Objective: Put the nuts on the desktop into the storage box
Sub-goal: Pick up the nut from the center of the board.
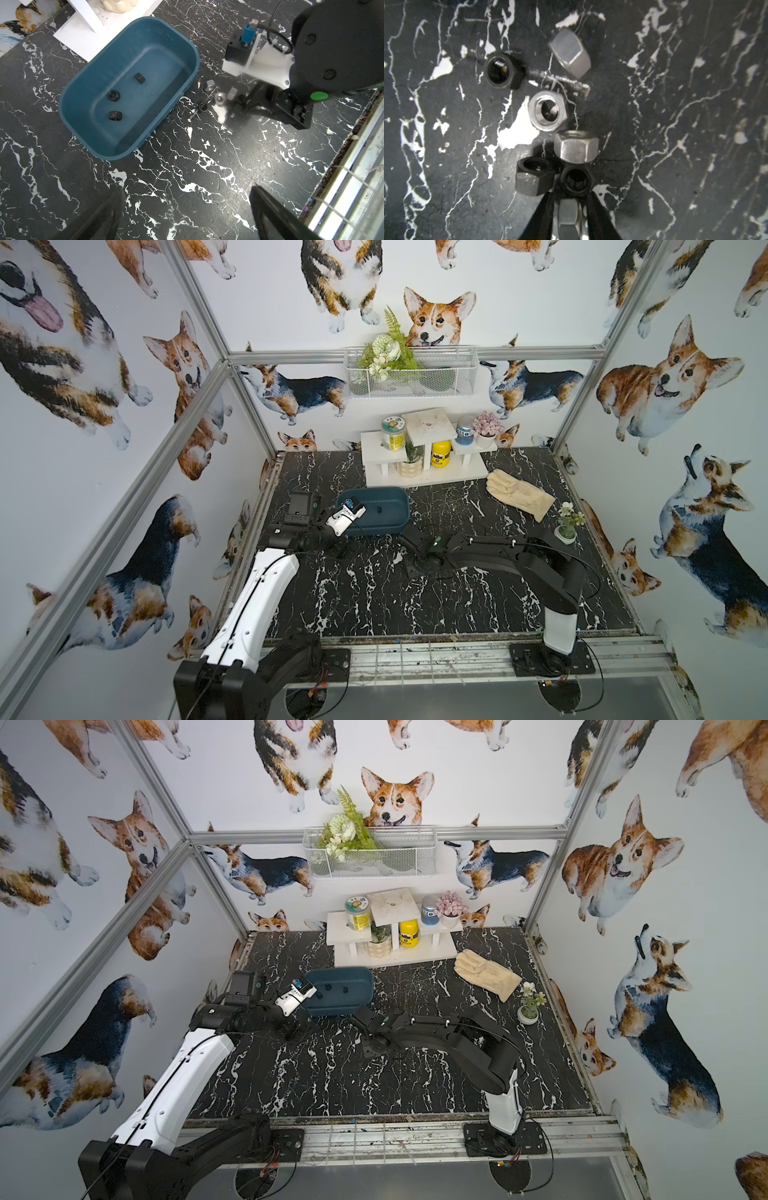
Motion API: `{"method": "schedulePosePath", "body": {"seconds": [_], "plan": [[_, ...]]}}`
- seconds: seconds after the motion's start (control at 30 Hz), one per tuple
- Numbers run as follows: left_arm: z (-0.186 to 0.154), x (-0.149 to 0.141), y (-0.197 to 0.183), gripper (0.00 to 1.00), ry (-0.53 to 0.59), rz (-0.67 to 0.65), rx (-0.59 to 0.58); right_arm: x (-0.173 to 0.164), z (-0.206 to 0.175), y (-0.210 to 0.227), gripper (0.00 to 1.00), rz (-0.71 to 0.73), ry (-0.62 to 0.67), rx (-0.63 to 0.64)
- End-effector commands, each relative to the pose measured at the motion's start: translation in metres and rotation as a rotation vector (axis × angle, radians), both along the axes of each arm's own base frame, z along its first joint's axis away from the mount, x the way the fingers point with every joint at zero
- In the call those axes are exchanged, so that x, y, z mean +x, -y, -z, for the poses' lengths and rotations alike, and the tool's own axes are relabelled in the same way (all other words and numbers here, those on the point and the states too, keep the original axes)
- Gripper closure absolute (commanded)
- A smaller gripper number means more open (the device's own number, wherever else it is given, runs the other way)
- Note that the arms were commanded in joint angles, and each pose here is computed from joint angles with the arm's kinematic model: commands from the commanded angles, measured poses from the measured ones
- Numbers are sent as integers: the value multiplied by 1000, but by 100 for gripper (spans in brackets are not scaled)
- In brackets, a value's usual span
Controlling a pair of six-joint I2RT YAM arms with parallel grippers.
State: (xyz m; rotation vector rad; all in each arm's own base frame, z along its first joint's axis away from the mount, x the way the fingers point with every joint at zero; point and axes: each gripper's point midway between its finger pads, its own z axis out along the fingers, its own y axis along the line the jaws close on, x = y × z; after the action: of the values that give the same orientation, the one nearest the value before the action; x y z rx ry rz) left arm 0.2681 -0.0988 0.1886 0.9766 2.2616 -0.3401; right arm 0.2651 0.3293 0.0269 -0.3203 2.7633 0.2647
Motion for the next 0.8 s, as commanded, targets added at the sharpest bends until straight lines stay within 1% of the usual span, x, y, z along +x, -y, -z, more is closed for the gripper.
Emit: {"method": "schedulePosePath", "body": {"seconds": [0.0,0.03,0.1,0.17,0.27,0.4,0.53,0.63,0.7,0.77], "plan": [[-1,-4,2,0,3,27,-6,0,-7,-2,78,-5,9,18],[-1,-4,3,0,5,30,-6,0,-11,-2,82,-3,16,29],[-2,-4,4,0,5,34,-14,0,-19,0,87,8,29,41],[-6,-5,7,0,5,46,-27,0,-29,-2,87,12,36,66],[-15,-7,15,0,21,108,-52,-2,-49,-9,87,7,48,144],[-41,-6,29,0,73,206,-94,-7,-83,-25,87,-6,27,337],[-57,-17,53,0,115,391,-148,-10,-124,-34,86,-7,-6,605],[-71,-26,70,0,148,516,-208,-11,-145,-29,86,3,-48,769],[-75,-24,78,0,172,570,-230,-16,-158,-26,86,-8,-53,845],[-71,-15,86,1,186,572,-219,-17,-165,-21,85,-12,-26,860]]}}
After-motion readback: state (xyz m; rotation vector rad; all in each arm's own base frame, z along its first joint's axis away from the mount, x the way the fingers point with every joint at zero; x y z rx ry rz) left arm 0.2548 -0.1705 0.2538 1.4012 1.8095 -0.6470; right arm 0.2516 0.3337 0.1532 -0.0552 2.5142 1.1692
